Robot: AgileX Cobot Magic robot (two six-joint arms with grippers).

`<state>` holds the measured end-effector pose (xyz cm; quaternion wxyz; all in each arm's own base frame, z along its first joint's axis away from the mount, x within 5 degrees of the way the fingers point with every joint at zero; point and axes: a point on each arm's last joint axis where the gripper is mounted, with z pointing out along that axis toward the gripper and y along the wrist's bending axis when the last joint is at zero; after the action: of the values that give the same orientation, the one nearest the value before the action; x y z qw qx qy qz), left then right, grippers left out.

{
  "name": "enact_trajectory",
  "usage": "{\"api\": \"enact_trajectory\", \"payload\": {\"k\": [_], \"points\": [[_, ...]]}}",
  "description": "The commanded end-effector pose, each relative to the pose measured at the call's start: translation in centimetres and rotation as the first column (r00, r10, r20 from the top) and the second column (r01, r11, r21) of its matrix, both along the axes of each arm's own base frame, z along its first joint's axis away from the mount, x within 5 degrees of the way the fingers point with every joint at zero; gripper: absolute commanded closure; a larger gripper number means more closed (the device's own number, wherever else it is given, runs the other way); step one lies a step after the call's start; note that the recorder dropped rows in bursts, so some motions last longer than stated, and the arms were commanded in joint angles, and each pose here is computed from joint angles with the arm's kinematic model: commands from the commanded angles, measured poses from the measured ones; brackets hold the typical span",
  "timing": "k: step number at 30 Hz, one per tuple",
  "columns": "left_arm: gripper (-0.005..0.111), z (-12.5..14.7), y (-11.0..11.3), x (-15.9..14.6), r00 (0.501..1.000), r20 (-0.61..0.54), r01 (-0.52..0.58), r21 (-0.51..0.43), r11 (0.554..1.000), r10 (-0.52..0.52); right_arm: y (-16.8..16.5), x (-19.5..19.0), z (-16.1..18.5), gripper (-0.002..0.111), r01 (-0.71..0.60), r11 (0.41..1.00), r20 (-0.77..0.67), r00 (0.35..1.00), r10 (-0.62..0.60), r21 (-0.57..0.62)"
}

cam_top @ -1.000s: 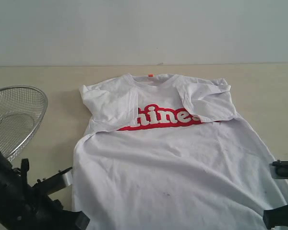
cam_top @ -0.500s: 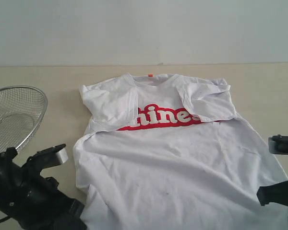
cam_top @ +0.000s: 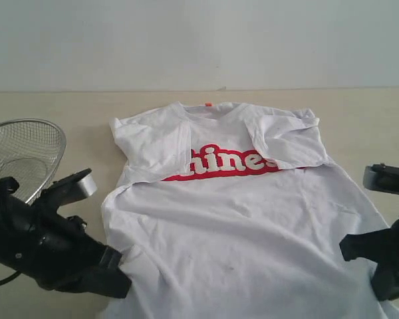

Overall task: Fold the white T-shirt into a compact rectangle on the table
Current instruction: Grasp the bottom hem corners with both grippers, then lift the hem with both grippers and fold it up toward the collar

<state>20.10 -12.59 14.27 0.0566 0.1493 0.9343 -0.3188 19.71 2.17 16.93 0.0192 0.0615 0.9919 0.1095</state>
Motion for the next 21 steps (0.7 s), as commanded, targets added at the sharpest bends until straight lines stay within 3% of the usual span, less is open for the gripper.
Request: {"api": "enact_trajectory", "payload": {"k": [1, 11, 21], "points": [[0.102, 2.0, -0.5, 0.9, 0.999, 0.052, -0.01, -0.053, 0.999, 0.013, 0.4, 0.9, 1.1, 0.108, 0.004, 0.998, 0.091, 0.996, -0.009, 0.055], [0.102, 5.8, 0.2, 2.8, 0.982, 0.171, -0.065, -0.116, 0.991, 0.085, 0.6, 3.5, 3.8, 0.108, 0.014, 0.996, 0.212, 0.977, -0.031, 0.083], [0.102, 7.6, 1.2, 5.2, 0.965, 0.226, -0.1, -0.143, 0.985, 0.131, 0.8, 6.7, 5.2, 0.108, 0.029, 0.994, 0.28, 0.958, -0.057, 0.104]]}}
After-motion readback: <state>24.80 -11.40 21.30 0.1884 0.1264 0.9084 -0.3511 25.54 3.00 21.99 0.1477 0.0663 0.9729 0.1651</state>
